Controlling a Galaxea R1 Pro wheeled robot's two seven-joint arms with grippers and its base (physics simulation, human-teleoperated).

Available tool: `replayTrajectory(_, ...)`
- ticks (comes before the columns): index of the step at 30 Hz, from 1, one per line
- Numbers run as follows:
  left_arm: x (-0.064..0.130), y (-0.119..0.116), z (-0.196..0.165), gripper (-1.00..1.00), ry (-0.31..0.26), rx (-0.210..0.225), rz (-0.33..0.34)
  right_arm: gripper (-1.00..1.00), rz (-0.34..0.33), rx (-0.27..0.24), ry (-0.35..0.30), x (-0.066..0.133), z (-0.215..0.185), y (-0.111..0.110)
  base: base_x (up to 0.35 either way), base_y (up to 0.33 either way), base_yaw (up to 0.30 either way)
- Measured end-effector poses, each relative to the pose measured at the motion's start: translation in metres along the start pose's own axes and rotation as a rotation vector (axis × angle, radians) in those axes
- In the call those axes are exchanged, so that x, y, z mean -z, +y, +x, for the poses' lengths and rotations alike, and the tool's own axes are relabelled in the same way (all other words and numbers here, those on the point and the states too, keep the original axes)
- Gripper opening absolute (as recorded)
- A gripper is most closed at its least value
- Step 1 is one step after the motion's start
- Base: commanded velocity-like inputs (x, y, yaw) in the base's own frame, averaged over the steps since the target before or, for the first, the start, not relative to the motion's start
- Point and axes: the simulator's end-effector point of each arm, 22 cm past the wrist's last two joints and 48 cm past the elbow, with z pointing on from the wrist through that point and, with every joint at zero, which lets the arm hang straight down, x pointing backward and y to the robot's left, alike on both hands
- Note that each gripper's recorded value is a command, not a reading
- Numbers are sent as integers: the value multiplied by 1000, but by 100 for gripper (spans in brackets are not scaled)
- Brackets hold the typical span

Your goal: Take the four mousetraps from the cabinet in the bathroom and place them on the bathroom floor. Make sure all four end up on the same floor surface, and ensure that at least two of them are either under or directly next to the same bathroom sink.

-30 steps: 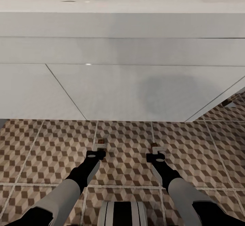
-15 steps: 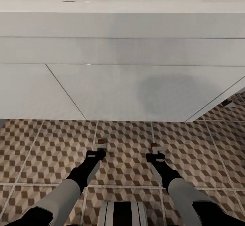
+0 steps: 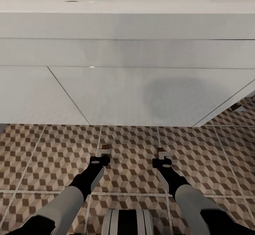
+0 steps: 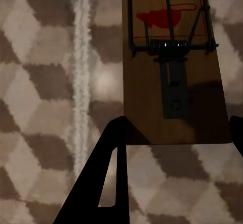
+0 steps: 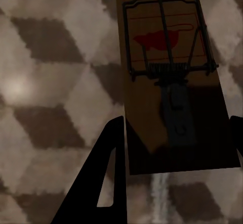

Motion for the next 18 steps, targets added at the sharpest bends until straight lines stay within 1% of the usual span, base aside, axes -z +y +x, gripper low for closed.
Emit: replayTrajectory(18, 0, 0, -1, -100, -2, 0, 0, -100, 0, -1, -2, 0, -1, 0, 0, 0, 0)
